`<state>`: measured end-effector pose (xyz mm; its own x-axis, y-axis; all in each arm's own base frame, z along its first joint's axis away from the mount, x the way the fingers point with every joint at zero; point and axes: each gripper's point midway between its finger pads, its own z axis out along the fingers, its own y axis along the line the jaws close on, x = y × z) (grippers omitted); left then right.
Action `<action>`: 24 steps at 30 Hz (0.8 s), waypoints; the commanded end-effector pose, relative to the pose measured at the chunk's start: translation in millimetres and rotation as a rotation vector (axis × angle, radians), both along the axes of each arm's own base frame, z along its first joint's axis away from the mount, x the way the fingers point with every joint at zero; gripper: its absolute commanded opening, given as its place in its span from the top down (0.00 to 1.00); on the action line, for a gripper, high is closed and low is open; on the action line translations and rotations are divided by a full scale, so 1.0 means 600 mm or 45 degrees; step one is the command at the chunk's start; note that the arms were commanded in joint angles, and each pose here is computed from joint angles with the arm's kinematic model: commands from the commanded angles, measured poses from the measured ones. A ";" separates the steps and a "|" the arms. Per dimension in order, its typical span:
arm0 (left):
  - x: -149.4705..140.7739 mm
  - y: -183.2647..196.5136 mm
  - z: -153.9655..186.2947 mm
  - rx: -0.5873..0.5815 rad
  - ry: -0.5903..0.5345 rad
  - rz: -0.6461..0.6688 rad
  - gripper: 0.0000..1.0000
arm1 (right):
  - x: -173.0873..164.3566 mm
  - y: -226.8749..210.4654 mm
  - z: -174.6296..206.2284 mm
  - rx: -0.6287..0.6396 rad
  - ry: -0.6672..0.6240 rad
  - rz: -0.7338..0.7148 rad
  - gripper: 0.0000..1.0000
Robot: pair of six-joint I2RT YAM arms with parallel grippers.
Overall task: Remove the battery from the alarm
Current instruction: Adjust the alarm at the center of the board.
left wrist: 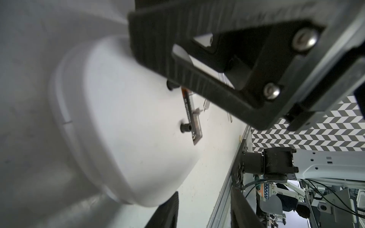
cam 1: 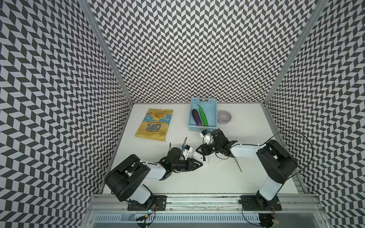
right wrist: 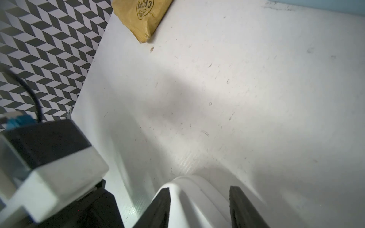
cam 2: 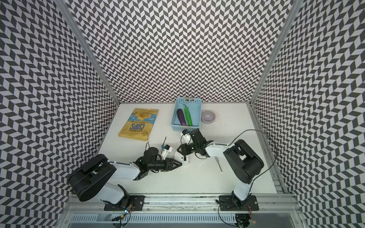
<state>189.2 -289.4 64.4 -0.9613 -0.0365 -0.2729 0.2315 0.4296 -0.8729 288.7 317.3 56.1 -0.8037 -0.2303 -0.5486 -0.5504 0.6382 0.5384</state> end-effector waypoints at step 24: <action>0.108 0.076 0.051 0.102 -0.329 0.290 0.26 | 0.024 -0.259 0.051 -0.622 -0.185 -0.593 0.30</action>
<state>250.4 -253.7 88.3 -0.8671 -0.1948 -0.4585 0.3015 0.5276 -0.7942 288.6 216.8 90.8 -0.8086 -0.1147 -0.5771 -0.3508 0.8814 0.3163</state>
